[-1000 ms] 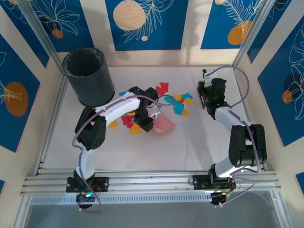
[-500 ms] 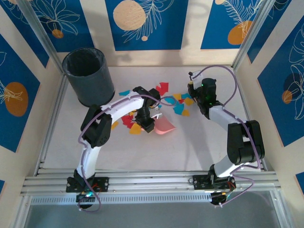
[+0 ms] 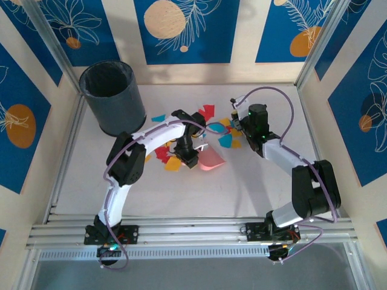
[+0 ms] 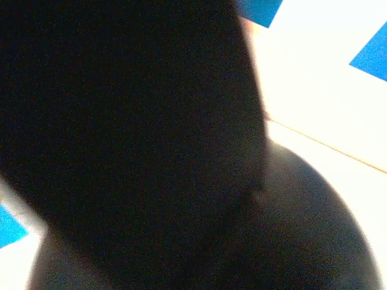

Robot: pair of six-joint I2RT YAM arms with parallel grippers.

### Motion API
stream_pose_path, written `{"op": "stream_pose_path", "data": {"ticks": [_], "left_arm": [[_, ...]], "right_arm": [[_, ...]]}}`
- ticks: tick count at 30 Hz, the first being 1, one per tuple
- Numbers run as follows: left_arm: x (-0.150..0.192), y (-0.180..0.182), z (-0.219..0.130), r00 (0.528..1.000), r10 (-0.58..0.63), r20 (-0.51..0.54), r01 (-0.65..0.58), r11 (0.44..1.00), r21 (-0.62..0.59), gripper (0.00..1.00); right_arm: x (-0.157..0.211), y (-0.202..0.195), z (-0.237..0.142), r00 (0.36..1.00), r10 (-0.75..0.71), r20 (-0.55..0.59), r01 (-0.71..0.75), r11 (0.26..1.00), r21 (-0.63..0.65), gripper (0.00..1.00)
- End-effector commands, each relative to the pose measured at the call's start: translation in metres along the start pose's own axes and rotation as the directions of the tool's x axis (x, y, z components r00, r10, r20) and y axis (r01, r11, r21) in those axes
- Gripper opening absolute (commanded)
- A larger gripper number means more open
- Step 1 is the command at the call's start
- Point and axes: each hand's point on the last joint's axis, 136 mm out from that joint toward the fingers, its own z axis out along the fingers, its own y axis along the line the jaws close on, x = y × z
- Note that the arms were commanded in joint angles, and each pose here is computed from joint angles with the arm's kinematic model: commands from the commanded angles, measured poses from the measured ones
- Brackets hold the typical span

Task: Sweep away the paper scraps from the table

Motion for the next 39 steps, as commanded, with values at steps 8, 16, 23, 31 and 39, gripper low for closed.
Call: {"op": "stream_pose_path", "data": {"ticks": [8, 16, 23, 31, 39], "left_arm": [[-0.006, -0.009, 0.012, 1.0, 0.002, -0.021, -0.001, 0.999, 0.043, 0.0], [-0.01, -0.008, 0.015, 1.0, -0.017, -0.017, 0.018, 0.999, 0.044, 0.0], [-0.014, -0.008, 0.015, 1.0, -0.029, -0.003, 0.029, 0.998, 0.05, 0.0], [-0.012, -0.012, 0.015, 1.0, -0.01, -0.009, 0.011, 0.998, 0.066, 0.0], [-0.012, -0.012, 0.012, 1.0, -0.005, -0.004, 0.005, 0.998, 0.065, 0.0]], "right_arm": [[0.018, 0.035, -0.023, 0.996, 0.019, -0.086, -0.027, 0.996, -0.086, 0.0], [0.018, 0.055, -0.035, 0.994, 0.029, -0.102, -0.043, 0.99, -0.137, 0.0], [0.018, 0.071, -0.044, 0.992, 0.021, -0.122, -0.043, 0.982, -0.182, 0.0], [0.003, 0.086, -0.062, 0.995, 0.057, -0.078, -0.076, 0.958, -0.277, 0.0], [-0.017, 0.094, -0.079, 0.998, 0.062, -0.018, -0.065, 0.936, -0.346, 0.0]]}}
